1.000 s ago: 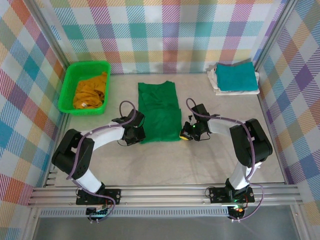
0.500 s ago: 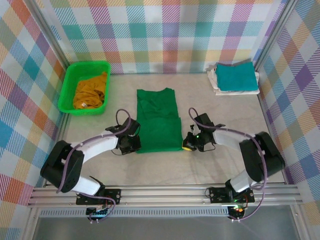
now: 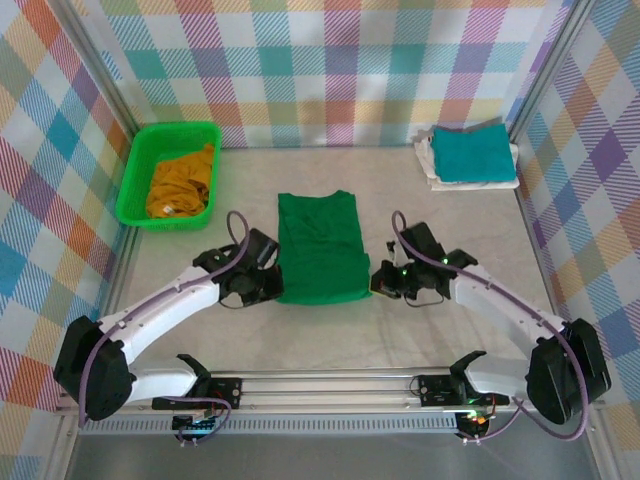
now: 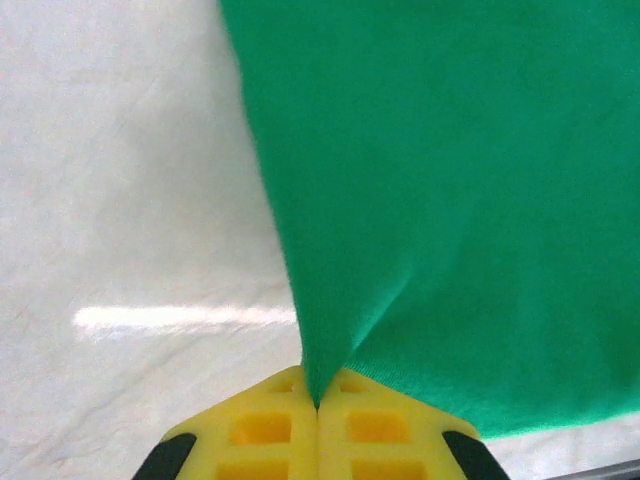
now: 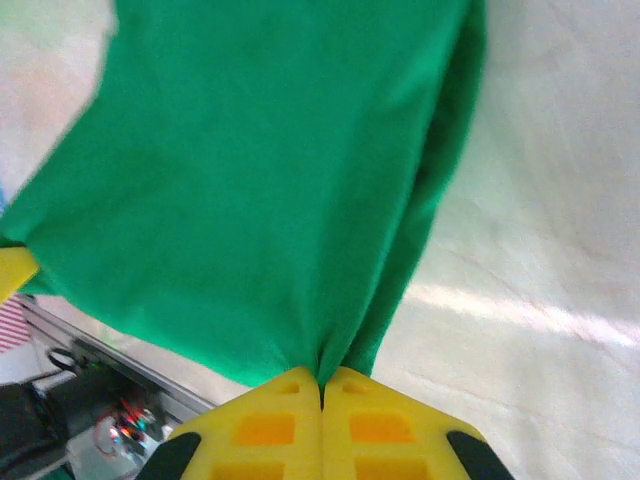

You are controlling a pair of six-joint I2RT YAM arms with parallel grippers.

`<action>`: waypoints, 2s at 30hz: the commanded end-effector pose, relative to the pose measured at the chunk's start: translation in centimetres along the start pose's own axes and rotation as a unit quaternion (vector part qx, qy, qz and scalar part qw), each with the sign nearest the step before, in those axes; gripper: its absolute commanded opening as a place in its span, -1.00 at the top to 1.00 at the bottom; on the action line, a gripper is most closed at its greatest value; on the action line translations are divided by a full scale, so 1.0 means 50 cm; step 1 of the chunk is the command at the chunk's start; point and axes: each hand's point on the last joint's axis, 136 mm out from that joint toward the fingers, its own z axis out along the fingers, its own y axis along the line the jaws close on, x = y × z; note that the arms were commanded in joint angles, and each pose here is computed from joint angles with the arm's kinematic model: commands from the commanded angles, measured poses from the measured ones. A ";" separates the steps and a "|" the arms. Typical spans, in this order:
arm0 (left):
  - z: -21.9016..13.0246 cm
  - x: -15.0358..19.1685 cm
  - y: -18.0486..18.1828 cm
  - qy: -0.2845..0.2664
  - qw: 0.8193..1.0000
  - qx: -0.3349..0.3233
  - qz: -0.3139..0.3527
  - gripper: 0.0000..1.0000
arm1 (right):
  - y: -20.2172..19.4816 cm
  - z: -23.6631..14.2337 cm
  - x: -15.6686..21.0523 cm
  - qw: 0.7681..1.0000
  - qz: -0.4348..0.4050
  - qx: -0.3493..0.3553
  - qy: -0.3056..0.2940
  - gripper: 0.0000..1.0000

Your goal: Fold and stack the t-shirts

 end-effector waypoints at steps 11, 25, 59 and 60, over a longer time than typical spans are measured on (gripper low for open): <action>-0.017 -0.308 -0.064 -0.094 0.996 0.005 0.007 1.00 | 0.130 -0.023 -0.333 0.992 -0.055 -0.028 -0.112 1.00; 0.073 -0.528 -0.069 -0.117 0.992 -0.038 0.037 0.68 | 0.123 0.057 -0.527 0.990 -0.032 -0.048 -0.131 0.84; 0.280 -0.412 0.021 -0.090 0.995 -0.045 0.012 0.15 | -0.051 0.205 -0.471 0.999 0.004 0.014 -0.046 -0.23; 0.283 -0.411 0.023 -0.089 0.995 -0.045 0.011 0.16 | -0.051 0.214 -0.470 0.999 0.005 0.009 -0.038 -0.23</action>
